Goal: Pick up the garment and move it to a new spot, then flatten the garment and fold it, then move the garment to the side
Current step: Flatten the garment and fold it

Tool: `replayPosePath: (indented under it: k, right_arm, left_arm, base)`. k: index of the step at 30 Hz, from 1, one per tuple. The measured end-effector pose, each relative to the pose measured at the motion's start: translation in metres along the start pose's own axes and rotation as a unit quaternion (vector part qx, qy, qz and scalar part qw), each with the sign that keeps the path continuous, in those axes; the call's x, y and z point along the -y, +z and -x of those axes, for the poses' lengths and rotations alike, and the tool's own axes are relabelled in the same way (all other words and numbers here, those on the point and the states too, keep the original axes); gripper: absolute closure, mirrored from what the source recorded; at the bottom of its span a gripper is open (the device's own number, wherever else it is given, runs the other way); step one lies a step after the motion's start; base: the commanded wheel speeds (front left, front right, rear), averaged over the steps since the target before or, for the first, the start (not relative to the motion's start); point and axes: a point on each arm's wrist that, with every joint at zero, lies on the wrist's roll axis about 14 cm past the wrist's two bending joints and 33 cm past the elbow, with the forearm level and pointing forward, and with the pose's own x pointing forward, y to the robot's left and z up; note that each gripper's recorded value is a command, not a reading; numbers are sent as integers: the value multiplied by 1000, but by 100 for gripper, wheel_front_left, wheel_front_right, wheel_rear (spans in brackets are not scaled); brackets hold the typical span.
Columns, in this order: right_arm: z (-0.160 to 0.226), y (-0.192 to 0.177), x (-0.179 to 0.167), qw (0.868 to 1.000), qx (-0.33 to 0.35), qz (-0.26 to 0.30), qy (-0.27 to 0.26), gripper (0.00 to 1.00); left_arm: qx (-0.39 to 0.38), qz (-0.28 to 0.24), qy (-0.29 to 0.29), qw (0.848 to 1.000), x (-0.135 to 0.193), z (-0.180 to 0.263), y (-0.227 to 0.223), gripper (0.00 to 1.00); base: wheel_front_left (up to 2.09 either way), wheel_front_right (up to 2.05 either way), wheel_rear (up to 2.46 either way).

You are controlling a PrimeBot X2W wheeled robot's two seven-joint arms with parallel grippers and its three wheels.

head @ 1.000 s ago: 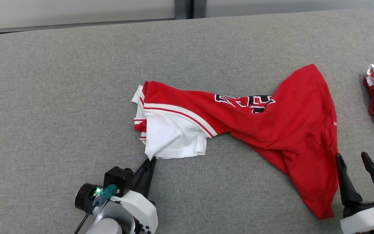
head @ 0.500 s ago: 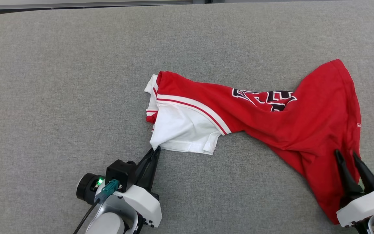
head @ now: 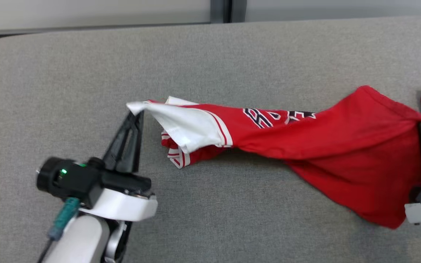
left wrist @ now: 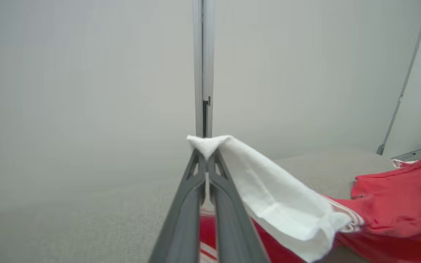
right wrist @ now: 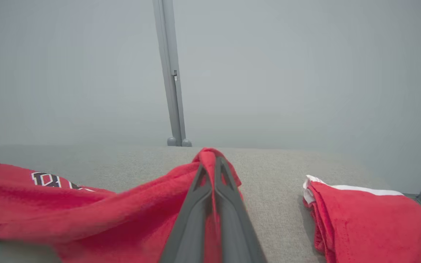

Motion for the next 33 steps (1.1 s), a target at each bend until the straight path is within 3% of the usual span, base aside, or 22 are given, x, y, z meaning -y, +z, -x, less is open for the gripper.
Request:
replayPosePath:
  k: [7, 8, 9, 16, 20, 25, 33]
  right_arm:
    - [4, 106, -2, 989, 137, 56, 9, 100]
    - [4, 106, -2, 989, 137, 56, 9, 100]
    - [10, 138, -3, 981, 176, 77, 8, 100]
    - [37, 208, -5, 960, 258, 112, 0, 100]
    - [46, 221, -2, 955, 274, 108, -9, 100]
    - [30, 224, 0, 956, 275, 104, -9, 100]
    - [-57, 242, -5, 952, 296, 78, 23, 100]
  left_arm:
    - [181, -54, -13, 982, -2, -16, 132, 100]
    - [181, -54, -13, 982, -2, -16, 132, 100]
    - [228, -79, -20, 970, -1, -18, 173, 100]
    - [300, -125, -42, 945, 11, -15, 258, 100]
    - [303, -121, -55, 944, 18, -21, 271, 100]
    - [279, -112, -57, 952, 13, -46, 260, 100]
    - [262, -106, -51, 958, -7, -134, 240, 100]
  base:
    - [0, 0, 0]
    - [0, 0, 0]
    - [0, 0, 0]
    - [0, 0, 0]
    - [0, 0, 0]
    - [0, 0, 0]
    - [0, 0, 0]
